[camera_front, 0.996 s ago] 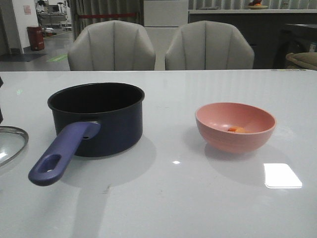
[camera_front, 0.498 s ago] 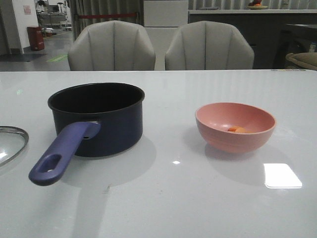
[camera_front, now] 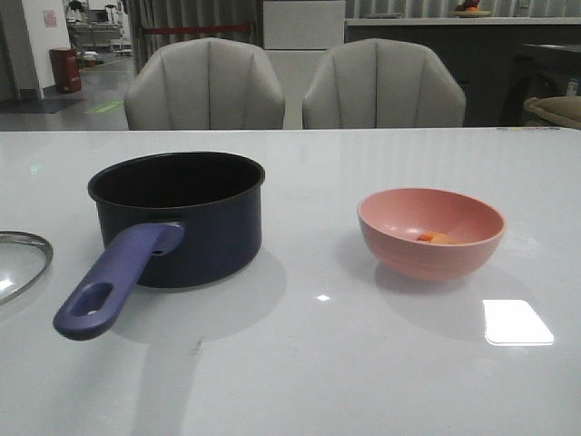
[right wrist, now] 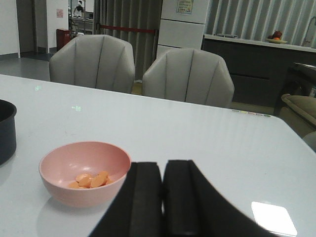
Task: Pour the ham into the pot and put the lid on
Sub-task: 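Release the lid and move the right gripper toward the pink bowl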
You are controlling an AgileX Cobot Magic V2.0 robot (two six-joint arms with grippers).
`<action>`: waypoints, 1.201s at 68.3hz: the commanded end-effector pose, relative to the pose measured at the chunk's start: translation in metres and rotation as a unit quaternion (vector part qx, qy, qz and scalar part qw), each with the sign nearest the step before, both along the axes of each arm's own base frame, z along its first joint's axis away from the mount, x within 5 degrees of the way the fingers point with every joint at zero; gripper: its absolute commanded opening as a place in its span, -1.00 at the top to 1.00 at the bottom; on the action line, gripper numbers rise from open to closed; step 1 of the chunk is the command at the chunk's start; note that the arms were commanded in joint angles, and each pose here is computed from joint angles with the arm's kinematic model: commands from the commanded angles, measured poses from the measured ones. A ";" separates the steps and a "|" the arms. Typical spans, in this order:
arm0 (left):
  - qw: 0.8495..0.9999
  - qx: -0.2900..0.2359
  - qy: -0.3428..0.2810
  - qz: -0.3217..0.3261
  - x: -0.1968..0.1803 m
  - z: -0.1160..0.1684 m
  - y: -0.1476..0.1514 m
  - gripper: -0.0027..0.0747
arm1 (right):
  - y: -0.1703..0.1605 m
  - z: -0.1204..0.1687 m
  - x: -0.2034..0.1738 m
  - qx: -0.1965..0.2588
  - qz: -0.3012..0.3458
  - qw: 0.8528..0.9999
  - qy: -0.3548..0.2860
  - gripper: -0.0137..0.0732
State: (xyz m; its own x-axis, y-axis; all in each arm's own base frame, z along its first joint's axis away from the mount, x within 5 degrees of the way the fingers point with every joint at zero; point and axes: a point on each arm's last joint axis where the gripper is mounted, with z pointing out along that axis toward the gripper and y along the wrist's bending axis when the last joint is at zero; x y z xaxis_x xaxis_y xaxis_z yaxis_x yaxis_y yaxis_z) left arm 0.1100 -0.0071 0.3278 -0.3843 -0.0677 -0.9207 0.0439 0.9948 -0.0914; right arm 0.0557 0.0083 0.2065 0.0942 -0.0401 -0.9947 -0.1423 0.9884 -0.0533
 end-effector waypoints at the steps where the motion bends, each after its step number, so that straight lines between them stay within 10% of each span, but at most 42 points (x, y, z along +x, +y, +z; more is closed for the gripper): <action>1: 0.997 -0.002 -0.080 -0.003 -0.020 0.008 0.000 -0.55 | -0.001 0.009 -0.003 0.009 -0.004 0.999 -0.048 0.32; 38: 0.978 -0.016 -0.189 -0.084 -0.083 -0.033 -0.003 -0.55 | -0.002 0.021 -0.004 0.042 -0.002 0.997 -0.068 0.32; 60: 0.975 -0.004 -0.192 -0.113 -0.083 -0.034 -0.004 -0.55 | 0.005 0.076 0.020 0.024 0.010 0.995 0.096 0.32; 82: 0.972 -0.009 -0.193 -0.134 -0.083 -0.034 -0.005 -0.55 | 0.010 0.068 0.042 0.050 0.014 0.983 0.178 0.32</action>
